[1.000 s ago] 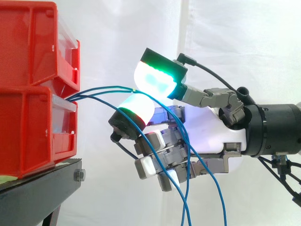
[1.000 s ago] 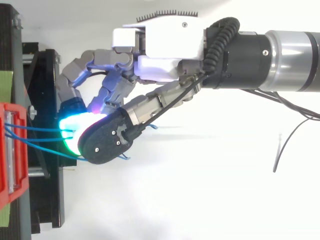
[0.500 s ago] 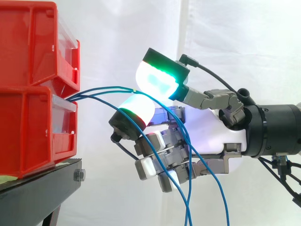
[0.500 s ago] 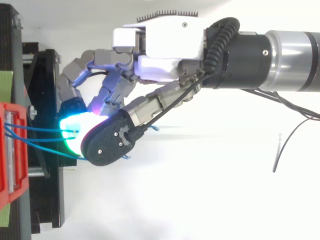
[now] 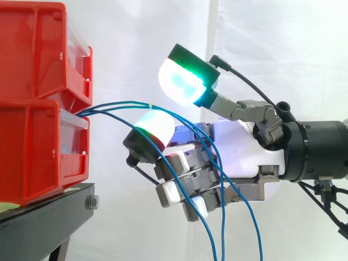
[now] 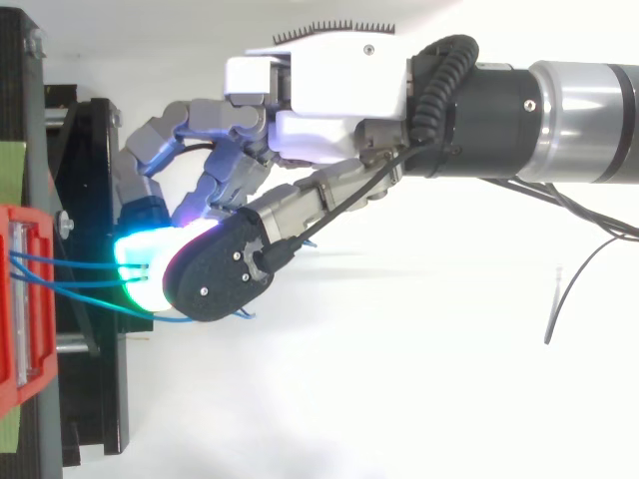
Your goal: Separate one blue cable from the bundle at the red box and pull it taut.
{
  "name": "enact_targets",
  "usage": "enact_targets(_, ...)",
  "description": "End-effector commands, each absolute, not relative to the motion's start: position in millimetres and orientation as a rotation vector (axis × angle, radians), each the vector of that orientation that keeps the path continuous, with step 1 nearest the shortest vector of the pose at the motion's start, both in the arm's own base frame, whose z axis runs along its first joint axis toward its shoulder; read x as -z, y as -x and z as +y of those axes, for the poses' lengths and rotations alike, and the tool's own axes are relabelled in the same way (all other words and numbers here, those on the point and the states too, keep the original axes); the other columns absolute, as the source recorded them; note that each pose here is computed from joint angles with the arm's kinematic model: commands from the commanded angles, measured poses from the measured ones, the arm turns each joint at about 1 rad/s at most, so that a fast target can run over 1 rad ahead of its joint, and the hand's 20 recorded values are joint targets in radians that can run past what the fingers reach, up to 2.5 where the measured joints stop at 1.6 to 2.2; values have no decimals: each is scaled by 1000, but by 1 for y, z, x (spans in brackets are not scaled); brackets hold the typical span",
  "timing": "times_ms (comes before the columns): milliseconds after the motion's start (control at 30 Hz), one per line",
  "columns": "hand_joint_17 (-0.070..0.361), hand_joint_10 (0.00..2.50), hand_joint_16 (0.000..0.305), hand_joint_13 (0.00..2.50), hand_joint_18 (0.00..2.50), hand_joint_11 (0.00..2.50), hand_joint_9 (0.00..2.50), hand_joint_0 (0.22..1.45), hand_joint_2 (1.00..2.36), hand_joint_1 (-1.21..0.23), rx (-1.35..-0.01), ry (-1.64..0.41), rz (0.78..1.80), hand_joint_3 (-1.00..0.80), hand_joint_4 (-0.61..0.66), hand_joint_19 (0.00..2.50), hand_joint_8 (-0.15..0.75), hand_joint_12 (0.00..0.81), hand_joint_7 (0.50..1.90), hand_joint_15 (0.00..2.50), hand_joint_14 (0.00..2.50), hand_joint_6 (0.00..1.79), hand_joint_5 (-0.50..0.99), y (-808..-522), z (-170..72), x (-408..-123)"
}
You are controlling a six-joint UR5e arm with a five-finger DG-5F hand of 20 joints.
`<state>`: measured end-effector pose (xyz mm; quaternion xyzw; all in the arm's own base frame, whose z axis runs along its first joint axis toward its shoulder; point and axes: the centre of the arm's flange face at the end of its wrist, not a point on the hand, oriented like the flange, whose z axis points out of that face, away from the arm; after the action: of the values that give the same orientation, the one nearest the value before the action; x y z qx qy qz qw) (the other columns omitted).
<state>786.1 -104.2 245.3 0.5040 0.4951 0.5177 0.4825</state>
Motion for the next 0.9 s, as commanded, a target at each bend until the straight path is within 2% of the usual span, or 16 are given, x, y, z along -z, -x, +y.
enact_targets(0,128,20,57,883,959,1127,920,454,1000,-691,-1261,-1228,1207,-500,120,755,330,453,1072,627,19,827,-159,-786,-104,-245)
enact_targets(67,119,22,53,866,923,1128,905,498,1000,-767,-1260,-1229,1208,-500,102,770,316,436,1107,632,22,826,-161,-786,-104,-245)
enact_targets(167,108,24,48,851,879,1118,889,603,1000,-784,-1258,-1231,1210,-500,71,797,291,409,1153,636,23,838,-161,-785,-104,-244)
enact_targets(200,107,23,48,852,880,1127,899,633,1004,-775,-1259,-1230,1209,-448,64,792,288,407,1165,632,23,844,-160,-786,-104,-245)
enact_targets(367,106,23,47,865,891,1140,906,644,1014,-793,-1251,-1218,1218,-302,51,780,292,407,1220,632,23,860,-160,-786,-104,-243)
enact_targets(500,107,23,47,863,892,1139,899,677,1012,-837,-1238,-1203,1223,-339,54,770,293,408,1211,640,22,868,-165,-786,-105,-245)
enact_targets(600,107,24,47,864,893,1134,894,711,1000,-849,-1231,-1196,1228,-500,71,760,294,408,1166,633,22,868,-168,-785,-106,-245)
enact_targets(733,106,24,47,870,895,1139,898,682,1000,-849,-1224,-1185,1233,-500,91,757,295,405,1171,630,22,866,-165,-786,-106,-245)
enact_targets(867,108,22,48,879,905,1152,912,573,1000,-789,-1219,-1179,1237,-500,91,759,294,407,1157,635,22,867,-164,-786,-106,-245)
